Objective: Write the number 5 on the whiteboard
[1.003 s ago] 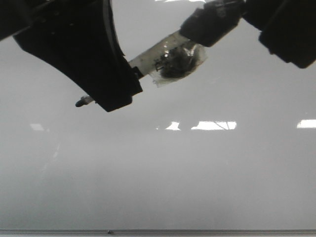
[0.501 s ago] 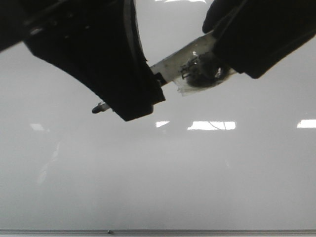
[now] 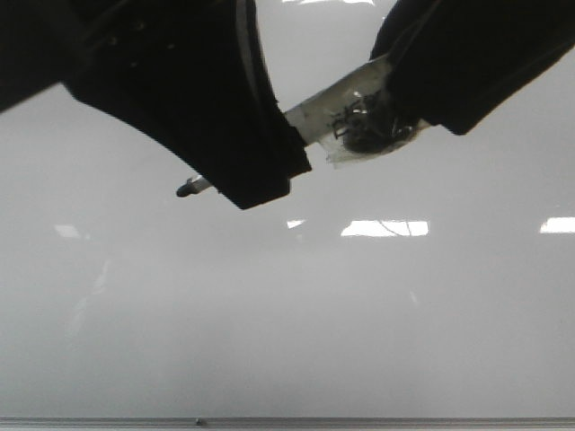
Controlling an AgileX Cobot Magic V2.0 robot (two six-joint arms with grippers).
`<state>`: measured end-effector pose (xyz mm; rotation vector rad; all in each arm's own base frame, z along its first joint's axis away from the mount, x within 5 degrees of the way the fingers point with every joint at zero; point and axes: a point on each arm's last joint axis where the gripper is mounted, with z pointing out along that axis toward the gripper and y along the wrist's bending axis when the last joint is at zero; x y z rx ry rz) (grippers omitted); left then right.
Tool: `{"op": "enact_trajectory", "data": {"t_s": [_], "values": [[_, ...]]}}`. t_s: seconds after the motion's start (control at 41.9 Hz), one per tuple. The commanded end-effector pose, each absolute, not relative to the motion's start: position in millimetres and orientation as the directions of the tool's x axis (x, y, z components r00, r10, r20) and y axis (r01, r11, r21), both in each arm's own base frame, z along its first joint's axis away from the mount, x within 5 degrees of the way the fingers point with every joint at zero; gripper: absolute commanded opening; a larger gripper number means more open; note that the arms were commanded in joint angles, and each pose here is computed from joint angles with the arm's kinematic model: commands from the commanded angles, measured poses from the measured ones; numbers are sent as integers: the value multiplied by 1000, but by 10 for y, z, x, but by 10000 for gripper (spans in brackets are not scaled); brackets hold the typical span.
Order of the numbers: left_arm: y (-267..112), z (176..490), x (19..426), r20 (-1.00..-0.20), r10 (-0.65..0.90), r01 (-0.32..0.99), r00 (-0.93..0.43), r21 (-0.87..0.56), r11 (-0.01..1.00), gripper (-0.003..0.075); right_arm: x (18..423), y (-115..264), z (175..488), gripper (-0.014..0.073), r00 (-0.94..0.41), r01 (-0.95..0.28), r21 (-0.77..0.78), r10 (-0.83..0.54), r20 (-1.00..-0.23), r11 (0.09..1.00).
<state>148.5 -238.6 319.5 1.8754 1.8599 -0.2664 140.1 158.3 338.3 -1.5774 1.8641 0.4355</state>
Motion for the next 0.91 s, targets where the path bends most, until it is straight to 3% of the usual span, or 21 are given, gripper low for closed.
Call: {"op": "enact_trajectory", "data": {"t_s": [0.0, 0.143, 0.287, 0.382, 0.454, 0.645, 0.883], "values": [[-2333, 3464, 1541, -574, 818, 961, 28, 242, 137, 371, 1398, 1587, 3542, -70, -46, -954, -178, -702, -711, 243], [-2084, 3660, 1592, -631, 774, 936, -52, 240, 258, 389, 1429, 1479, 3551, -70, -142, -934, -139, -700, -700, 328], [-1711, 4006, 1458, -734, 673, 889, -94, 243, 389, 388, 1494, 1114, 3662, -70, -344, -808, -162, -677, -651, 566], [-1532, 4150, 1373, -786, 602, 858, -139, 209, 470, 388, 1510, 855, 3807, -70, -507, -618, -100, -493, -708, 780], [-1432, 4214, 1337, -812, 558, 835, -170, 182, 520, 388, 1459, 717, 3826, -70, -535, -493, -16, -317, -783, 870], [-1407, 4212, 1333, -829, 532, 823, -173, 175, 540, 388, 1473, 679, 3559, -70, -397, -400, 100, -74, -915, 911], [-1425, 4203, 1357, -847, 509, 816, -155, 181, 550, 388, 1682, 753, 3373, -70, -365, -387, 99, -54, -930, 917]]}}
